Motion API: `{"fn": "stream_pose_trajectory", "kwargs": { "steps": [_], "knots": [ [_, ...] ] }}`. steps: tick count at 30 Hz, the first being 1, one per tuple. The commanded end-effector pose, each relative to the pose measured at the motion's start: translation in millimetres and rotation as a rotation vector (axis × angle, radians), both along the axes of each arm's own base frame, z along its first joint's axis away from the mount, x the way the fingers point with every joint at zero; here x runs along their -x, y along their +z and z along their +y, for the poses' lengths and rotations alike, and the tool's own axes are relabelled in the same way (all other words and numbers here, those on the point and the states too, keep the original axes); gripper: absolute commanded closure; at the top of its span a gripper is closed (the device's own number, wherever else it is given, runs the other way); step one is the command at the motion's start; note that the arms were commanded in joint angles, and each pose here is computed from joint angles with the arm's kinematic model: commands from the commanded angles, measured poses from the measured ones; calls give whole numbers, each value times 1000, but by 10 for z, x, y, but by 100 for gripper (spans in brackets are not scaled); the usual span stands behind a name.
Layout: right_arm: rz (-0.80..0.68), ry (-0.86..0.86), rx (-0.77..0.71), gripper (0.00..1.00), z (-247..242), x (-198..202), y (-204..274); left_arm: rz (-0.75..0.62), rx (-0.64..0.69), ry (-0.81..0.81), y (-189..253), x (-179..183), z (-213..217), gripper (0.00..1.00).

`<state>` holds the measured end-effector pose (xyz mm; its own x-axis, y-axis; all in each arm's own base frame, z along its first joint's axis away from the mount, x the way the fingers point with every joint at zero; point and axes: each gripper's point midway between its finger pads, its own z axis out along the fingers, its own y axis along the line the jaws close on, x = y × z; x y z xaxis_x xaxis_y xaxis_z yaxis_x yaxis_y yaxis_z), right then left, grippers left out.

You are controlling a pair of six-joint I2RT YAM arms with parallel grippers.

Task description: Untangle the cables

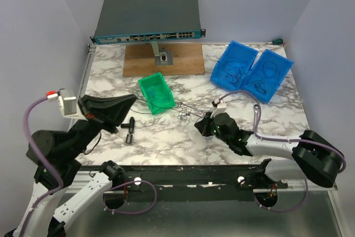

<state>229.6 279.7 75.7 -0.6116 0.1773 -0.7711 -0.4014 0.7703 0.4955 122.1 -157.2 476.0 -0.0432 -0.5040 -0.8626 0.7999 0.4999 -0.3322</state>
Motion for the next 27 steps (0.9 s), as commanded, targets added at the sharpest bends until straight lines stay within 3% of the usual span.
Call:
{"fn": "stream_pose_trajectory", "kwargs": {
  "steps": [1,5,12,16,22,27],
  "knots": [
    [40,-386,217,99,-752,-203,-217,35,-48,320,-144,-223,516,100],
    [26,-562,236,99,-1107,-212,-169,119,-92,528,-384,-398,851,100],
    [7,-931,176,99,-1754,-149,30,219,-191,714,-762,-555,1137,100],
    [-36,-1036,143,99,-1997,-95,242,267,-256,786,-912,-616,1242,100],
    [-101,-1237,111,99,-2497,99,489,281,-242,972,-962,-531,1646,100],
    [-142,-1242,112,99,-2560,105,647,315,-205,1061,-1065,-477,1831,100]
  ]
}}
